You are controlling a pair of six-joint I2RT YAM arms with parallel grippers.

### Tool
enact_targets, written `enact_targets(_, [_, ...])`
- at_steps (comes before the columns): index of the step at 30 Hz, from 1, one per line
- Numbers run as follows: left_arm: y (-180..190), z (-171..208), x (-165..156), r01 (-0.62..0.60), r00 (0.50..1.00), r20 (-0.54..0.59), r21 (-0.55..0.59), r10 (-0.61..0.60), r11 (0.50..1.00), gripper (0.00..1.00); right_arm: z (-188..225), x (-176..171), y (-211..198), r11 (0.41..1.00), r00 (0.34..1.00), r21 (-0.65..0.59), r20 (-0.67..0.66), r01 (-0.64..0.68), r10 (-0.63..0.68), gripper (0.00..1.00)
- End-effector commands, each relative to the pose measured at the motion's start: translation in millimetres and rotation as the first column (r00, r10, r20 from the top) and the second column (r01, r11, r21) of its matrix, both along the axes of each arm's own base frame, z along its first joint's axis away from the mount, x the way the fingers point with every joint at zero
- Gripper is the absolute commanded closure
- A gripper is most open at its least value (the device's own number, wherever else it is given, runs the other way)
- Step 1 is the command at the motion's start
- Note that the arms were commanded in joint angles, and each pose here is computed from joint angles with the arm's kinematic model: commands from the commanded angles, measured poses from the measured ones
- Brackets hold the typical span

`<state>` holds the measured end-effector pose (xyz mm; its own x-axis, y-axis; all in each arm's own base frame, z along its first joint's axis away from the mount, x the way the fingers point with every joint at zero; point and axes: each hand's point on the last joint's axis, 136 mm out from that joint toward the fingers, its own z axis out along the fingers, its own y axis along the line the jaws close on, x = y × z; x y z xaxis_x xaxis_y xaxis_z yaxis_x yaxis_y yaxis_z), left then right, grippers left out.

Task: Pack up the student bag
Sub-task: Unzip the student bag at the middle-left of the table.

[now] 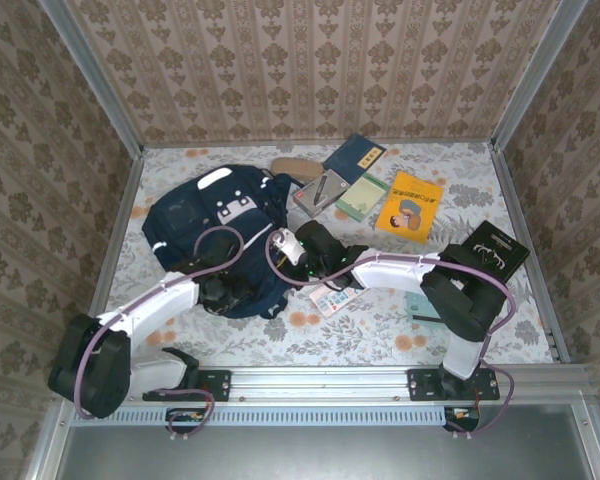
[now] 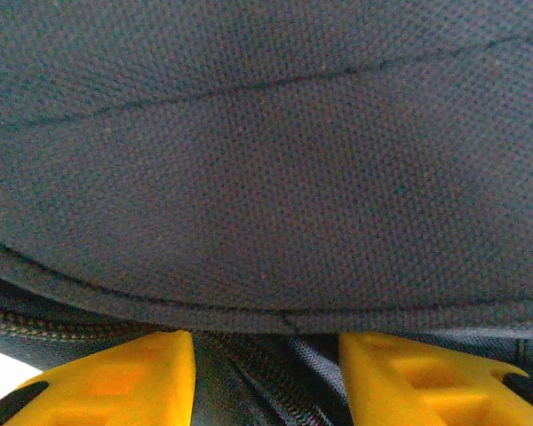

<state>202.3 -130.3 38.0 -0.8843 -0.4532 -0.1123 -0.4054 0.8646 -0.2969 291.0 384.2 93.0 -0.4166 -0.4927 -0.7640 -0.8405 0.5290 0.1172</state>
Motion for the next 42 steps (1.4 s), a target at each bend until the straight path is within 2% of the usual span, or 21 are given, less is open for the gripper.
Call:
enact_targets(1, [-51, 37, 52, 0.039, 0.979, 0.205, -0.191, 0.001, 0.981, 0.52, 9, -70, 36, 0.982, 0.978, 0.08, -0.107, -0.172, 0.18, 1.0])
enact_targets(4, [-49, 47, 52, 0.057, 0.977, 0.213, -0.167, -0.021, 0.984, 0.52, 2, -72, 33, 0.987, 0.983, 0.055, -0.098, -0.148, 0.153, 1.0])
enact_targets(10, [-30, 91, 51, 0.159, 0.952, 0.272, -0.048, -0.14, 0.986, 0.52, -2, -49, 11, 0.995, 0.993, 0.038, -0.062, -0.095, 0.097, 1.0])
enact_targets(13, [-27, 107, 67, 0.214, 0.931, 0.306, -0.021, -0.197, 0.977, 0.52, -2, -39, 3, 0.994, 0.994, 0.054, -0.045, -0.095, 0.097, 1.0])
enact_targets(18, [-55, 126, 111, 0.345, 0.881, 0.374, -0.096, -0.288, 0.934, 0.52, -3, -25, -8, 0.993, 0.995, 0.08, -0.038, -0.085, 0.088, 1.0])
enact_targets(20, [-71, 124, 126, 0.405, 0.867, 0.36, -0.106, -0.344, 0.908, 0.52, -3, -21, -11, 0.993, 0.996, 0.089, -0.041, -0.08, 0.084, 1.0])
enact_targets(27, [-104, 104, 159, 0.467, 0.861, 0.302, -0.15, -0.409, 0.872, 0.55, -4, -15, -13, 0.992, 0.996, 0.108, -0.052, -0.069, 0.075, 1.0])
enact_targets(31, [-119, 93, 163, 0.507, 0.848, 0.263, -0.146, -0.461, 0.849, 0.53, -6, -14, -12, 0.992, 0.995, 0.109, -0.056, -0.071, 0.077, 1.0])
enact_targets(34, [-134, 79, 152, 0.559, 0.823, 0.197, -0.117, -0.533, 0.821, 0.52, -5, -13, -12, 0.992, 0.996, 0.106, -0.053, -0.072, 0.078, 1.0])
enact_targets(42, [-127, 42, 137, 0.588, 0.808, 0.032, -0.019, -0.588, 0.808, 0.53, -6, -12, -13, 0.993, 0.996, 0.099, -0.047, -0.071, 0.076, 1.0])
